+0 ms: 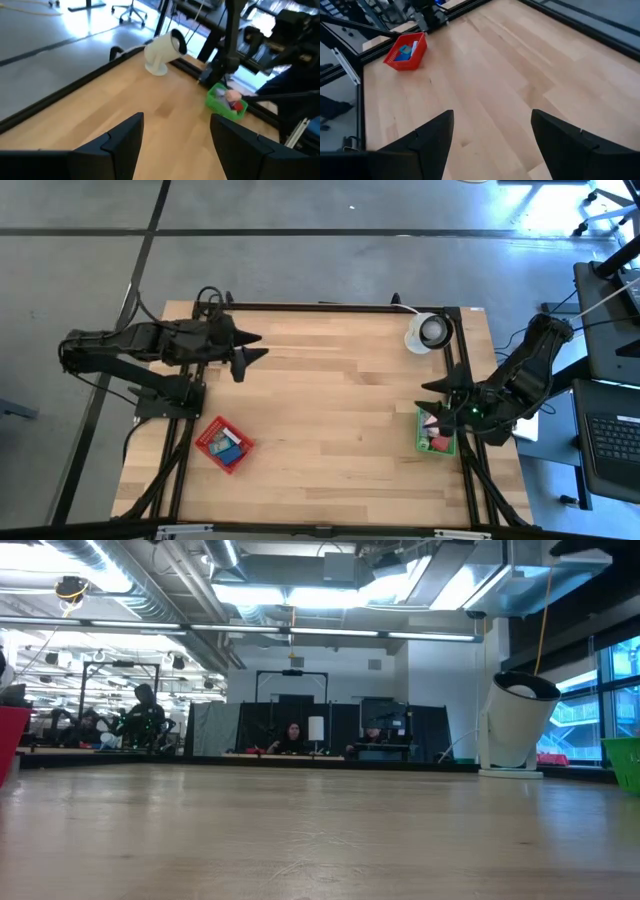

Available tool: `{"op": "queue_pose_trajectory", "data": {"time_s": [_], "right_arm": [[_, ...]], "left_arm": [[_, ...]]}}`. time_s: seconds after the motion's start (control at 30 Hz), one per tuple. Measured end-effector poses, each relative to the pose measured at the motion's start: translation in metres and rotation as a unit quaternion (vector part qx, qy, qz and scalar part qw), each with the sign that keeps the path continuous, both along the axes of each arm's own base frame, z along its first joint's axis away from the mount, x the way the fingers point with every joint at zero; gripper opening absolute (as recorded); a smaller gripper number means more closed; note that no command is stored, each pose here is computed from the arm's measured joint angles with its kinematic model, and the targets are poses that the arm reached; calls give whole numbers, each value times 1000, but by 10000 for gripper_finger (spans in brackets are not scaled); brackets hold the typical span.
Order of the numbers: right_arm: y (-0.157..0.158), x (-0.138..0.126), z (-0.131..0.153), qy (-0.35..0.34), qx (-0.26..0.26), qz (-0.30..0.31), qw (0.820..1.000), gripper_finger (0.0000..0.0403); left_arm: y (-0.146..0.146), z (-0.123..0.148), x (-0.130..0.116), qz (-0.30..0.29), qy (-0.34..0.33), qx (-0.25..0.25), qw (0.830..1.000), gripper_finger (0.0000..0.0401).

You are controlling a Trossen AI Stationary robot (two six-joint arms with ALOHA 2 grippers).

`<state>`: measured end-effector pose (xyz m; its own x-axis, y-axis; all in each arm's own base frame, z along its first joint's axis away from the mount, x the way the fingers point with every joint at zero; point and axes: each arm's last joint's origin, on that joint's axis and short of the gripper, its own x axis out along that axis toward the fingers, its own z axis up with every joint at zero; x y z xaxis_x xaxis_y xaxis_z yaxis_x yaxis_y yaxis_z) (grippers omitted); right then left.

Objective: Pick & Place Office items
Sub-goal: Return to Home Position

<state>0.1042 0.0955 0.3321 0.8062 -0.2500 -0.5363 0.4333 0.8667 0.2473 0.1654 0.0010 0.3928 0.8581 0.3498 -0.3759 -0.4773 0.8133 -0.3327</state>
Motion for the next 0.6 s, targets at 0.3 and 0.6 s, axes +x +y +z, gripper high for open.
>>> {"op": "queue_pose_trajectory", "data": {"time_s": [0.3, 0.6], "right_arm": [[-12, -8, -32, -83, 11, 4, 997, 270], [-19, -11, -72, -172, 35, 20, 984, 270]], "left_arm": [[0, -32, -24, 3, -67, 14, 998, 226], [2, -79, -44, -8, -169, 26, 985, 226]]}}
